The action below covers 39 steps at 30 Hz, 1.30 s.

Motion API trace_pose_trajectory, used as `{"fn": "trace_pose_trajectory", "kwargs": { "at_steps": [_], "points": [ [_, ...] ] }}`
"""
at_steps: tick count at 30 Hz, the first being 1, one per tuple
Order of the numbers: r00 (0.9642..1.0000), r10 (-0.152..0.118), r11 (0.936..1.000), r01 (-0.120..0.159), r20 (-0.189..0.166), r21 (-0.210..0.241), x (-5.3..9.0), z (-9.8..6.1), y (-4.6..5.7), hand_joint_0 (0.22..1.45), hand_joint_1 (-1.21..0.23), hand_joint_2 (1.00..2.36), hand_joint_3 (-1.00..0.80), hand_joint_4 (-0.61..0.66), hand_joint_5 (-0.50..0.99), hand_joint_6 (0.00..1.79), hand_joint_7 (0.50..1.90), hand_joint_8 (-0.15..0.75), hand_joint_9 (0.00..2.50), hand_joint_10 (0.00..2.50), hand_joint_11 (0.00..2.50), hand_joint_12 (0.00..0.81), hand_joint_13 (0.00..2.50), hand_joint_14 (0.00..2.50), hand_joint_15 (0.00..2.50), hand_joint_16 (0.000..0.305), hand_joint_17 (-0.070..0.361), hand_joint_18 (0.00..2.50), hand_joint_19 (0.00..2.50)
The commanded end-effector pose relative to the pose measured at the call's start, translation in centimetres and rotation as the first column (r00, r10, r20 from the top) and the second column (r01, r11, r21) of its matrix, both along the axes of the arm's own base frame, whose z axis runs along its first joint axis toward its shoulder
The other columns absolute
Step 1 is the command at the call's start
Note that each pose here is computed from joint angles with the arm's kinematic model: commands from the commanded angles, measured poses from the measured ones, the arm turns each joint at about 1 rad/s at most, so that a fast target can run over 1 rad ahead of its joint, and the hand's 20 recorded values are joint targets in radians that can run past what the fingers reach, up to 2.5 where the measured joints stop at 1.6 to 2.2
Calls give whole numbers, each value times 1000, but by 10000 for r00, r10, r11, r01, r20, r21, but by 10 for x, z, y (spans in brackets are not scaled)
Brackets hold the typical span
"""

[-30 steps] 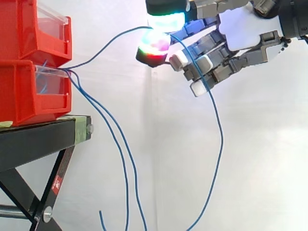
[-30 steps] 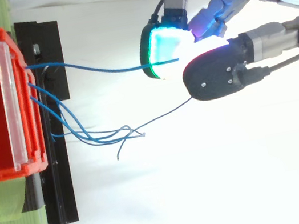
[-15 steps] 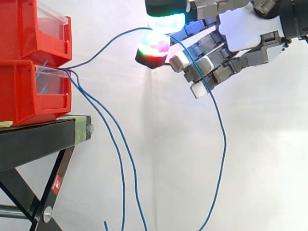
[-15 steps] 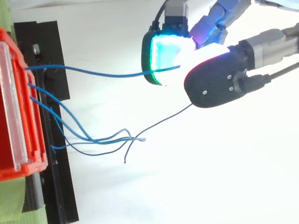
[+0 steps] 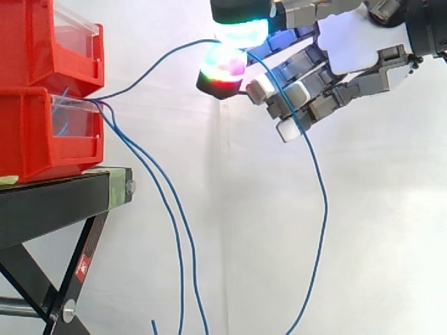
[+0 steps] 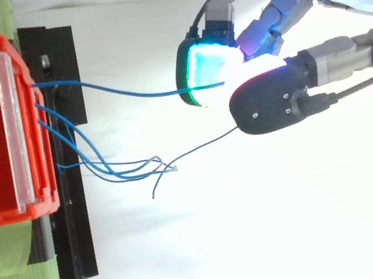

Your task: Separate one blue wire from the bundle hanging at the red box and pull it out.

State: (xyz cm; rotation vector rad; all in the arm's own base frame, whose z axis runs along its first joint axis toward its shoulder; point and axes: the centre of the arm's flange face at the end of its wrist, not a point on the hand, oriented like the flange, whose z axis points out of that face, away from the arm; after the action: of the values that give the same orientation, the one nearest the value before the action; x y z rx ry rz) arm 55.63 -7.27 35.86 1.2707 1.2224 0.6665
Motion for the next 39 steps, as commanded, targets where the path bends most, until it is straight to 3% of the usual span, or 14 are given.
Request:
{"fn": "trace_pose_trajectory", "kwargs": {
  "at_steps": [1, 4, 5, 6, 7, 8, 9, 39],
  "points": [
    [10000, 0, 10000, 0, 13, 3, 0, 1, 0, 614, -760, 1009, -128, -51, -139, 907, 997, 370, 1032, 9, 1234, 471, 1010, 407, 1348, 56, 127, 921, 703],
    [10000, 0, 10000, 0, 13, 3, 0, 1, 0, 614, -759, 1009, -124, -44, -139, 907, 1003, 380, 1043, 8, 1244, 476, 1011, 408, 1349, 56, 127, 920, 701],
    [10000, 0, 10000, 0, -2, 0, 0, 0, 0, 614, -745, 1013, -115, -9, -145, 902, 1067, 406, 1028, 13, 1261, 475, 1009, 380, 1390, 58, 131, 908, 721],
    [10000, 0, 10000, 0, -2, 0, 0, 0, 0, 613, -701, 1023, -77, 20, -155, 894, 1183, 409, 1001, 20, 1289, 487, 1033, 176, 1554, 60, 136, 904, 759],
    [10000, 0, 10000, 0, 13, 3, 0, 1, 0, 611, -699, 1025, -75, -3, -154, 898, 1151, 376, 1002, 20, 1274, 454, 1037, 158, 1528, 57, 129, 909, 760],
    [10000, 0, 10000, 0, -2, 0, 0, 0, 0, 613, -722, 1016, -98, -16, -146, 910, 1037, 382, 1035, 15, 1243, 463, 1037, 289, 1418, 59, 133, 947, 728],
    [10000, 0, 10000, 0, -2, 0, 0, 0, 0, 613, -732, 1012, -101, -23, -141, 912, 1012, 391, 1050, 13, 1233, 478, 1034, 346, 1385, 60, 135, 938, 721],
    [10000, 0, 10000, 0, -2, 0, 0, -1, 0, 616, -740, 1009, -109, -26, -138, 912, 1006, 391, 1052, 13, 1244, 480, 1027, 381, 1365, 59, 133, 941, 708]
  ]
}}
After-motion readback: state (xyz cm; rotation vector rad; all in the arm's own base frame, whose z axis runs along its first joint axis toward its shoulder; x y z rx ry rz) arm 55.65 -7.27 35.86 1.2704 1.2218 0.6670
